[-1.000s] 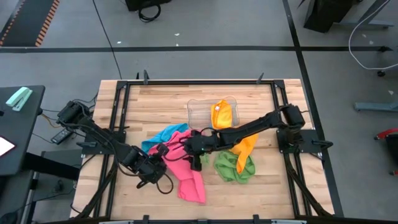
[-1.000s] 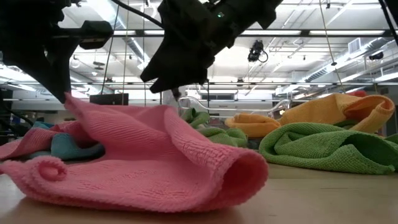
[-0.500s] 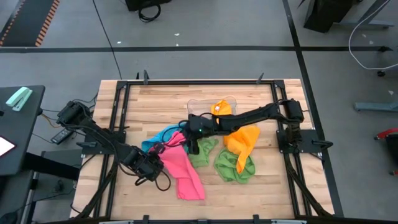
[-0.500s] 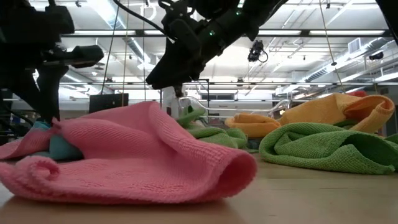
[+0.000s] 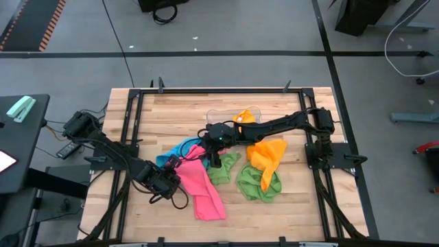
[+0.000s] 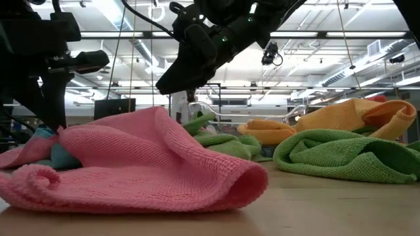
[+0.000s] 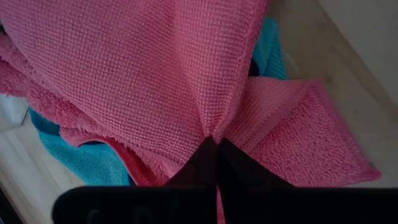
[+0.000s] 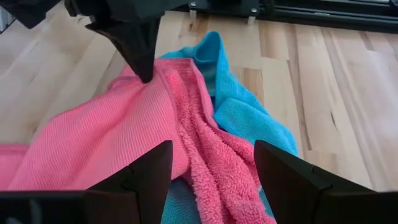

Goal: Fold microfiber towels
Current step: Fold the bottom pink microfiber cloth

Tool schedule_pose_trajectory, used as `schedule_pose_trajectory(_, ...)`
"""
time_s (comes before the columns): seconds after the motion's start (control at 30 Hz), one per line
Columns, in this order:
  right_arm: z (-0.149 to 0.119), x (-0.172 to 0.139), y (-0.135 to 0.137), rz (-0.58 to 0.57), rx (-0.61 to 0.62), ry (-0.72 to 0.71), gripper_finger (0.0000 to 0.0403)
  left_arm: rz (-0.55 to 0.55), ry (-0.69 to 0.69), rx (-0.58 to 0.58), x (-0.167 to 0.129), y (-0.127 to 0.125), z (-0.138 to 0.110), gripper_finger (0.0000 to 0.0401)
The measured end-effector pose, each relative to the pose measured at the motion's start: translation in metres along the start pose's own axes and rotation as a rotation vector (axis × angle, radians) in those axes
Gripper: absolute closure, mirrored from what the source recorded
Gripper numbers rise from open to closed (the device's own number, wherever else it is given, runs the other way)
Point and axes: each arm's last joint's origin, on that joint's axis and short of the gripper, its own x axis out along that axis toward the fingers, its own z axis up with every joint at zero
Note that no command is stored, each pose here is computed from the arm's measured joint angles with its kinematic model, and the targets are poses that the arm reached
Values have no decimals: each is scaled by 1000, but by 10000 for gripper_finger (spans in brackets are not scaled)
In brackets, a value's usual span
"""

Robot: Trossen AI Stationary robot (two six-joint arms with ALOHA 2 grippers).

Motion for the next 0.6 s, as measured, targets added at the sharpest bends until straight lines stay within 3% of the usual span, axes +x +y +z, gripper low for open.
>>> schedule_pose_trajectory(0.17,0,0,1,1,12,0,168,5,1,-1,0,0,0,372)
schedule_pose_trajectory(0.43,1,0,5,22,22,-1,168,6,0,-6,0,0,0,394)
schedule_pose_trajectory(0.6,1,0,6,30,28,-2,168,94,52,43,-2,-1,-4,383)
